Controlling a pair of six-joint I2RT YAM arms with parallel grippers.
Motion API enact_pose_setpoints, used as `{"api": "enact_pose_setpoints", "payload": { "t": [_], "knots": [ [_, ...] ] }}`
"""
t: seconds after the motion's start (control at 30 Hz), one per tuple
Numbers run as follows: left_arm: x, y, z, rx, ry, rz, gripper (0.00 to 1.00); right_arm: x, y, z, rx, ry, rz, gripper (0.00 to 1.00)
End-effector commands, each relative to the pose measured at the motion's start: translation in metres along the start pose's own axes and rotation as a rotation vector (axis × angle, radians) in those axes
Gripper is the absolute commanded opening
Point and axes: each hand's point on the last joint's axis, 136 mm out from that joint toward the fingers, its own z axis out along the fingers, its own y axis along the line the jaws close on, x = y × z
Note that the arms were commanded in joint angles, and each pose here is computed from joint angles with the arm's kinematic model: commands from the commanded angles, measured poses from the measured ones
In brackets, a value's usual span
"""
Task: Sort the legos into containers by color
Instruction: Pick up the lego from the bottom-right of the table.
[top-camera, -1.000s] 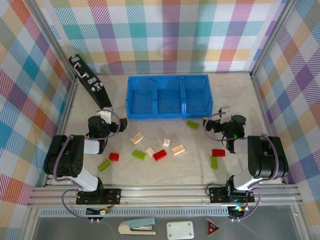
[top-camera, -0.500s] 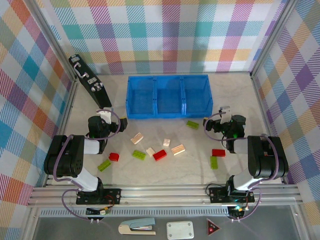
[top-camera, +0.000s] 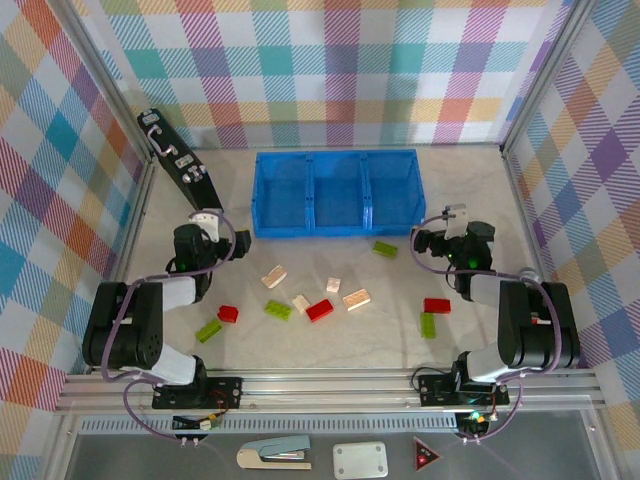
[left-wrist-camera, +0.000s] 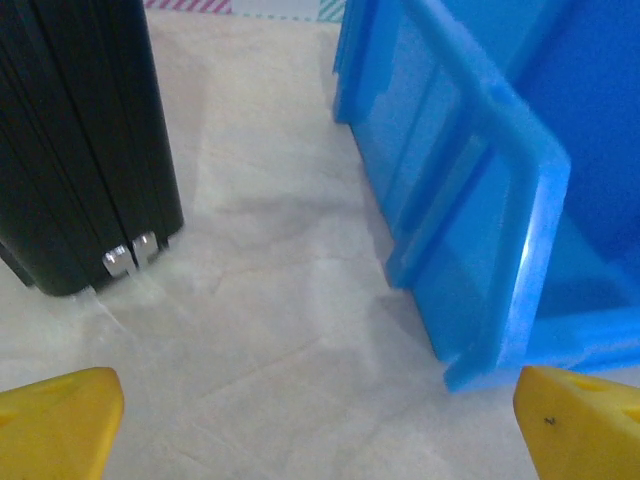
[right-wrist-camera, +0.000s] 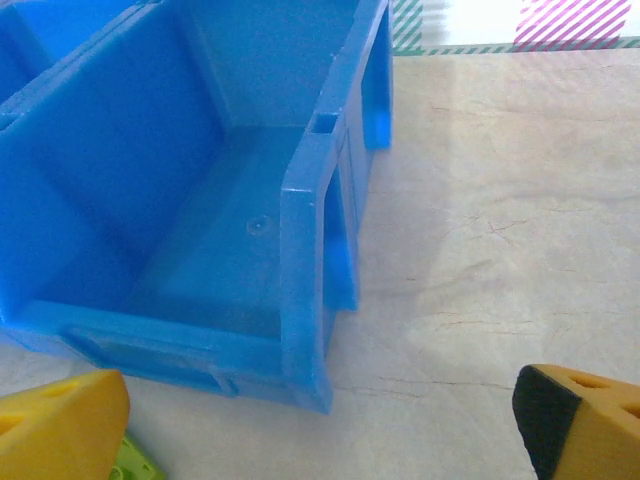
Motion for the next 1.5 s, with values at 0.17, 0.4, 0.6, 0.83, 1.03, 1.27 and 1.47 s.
{"api": "enact_pose_setpoints", "payload": {
  "t": [0.17, 0.4, 0.6, 0.83, 1.03, 1.27, 1.47],
  "knots": [
    [-0.009, 0.005, -0.011, -0.049, 0.080, -0.047, 1.00, 0.001, 0.002, -0.008, 0.021, 0.096, 0.033, 0.99],
    [-0.017, 0.004, -0.022, -0.078, 0.138, -0.169, 1.00, 0.008, 0.011, -0.020, 0.042, 0.232, 0.112, 0.99],
    [-0.015, 0.001, -0.034, -0.116, 0.296, -0.301, 1.00, 0.012, 0.026, -0.035, 0.073, 0.371, 0.235, 0.99],
    [-0.025, -0.019, -0.051, -0.007, 0.388, -0.412, 1.00, 0.012, 0.042, -0.066, 0.151, 0.444, 0.252, 0.97],
    [-0.037, -0.039, -0.066, 0.100, 0.459, -0.430, 1.00, 0.022, 0.040, -0.095, 0.232, 0.542, 0.363, 0.95],
    [-0.041, -0.028, -0.085, 0.017, 0.485, -0.352, 1.00, 0.047, 0.043, -0.120, 0.282, 0.677, 0.431, 0.96],
    [-0.048, -0.014, -0.097, -0.046, 0.433, -0.255, 1.00, 0.071, 0.032, -0.137, 0.401, 0.742, 0.488, 0.97]
  ]
}}
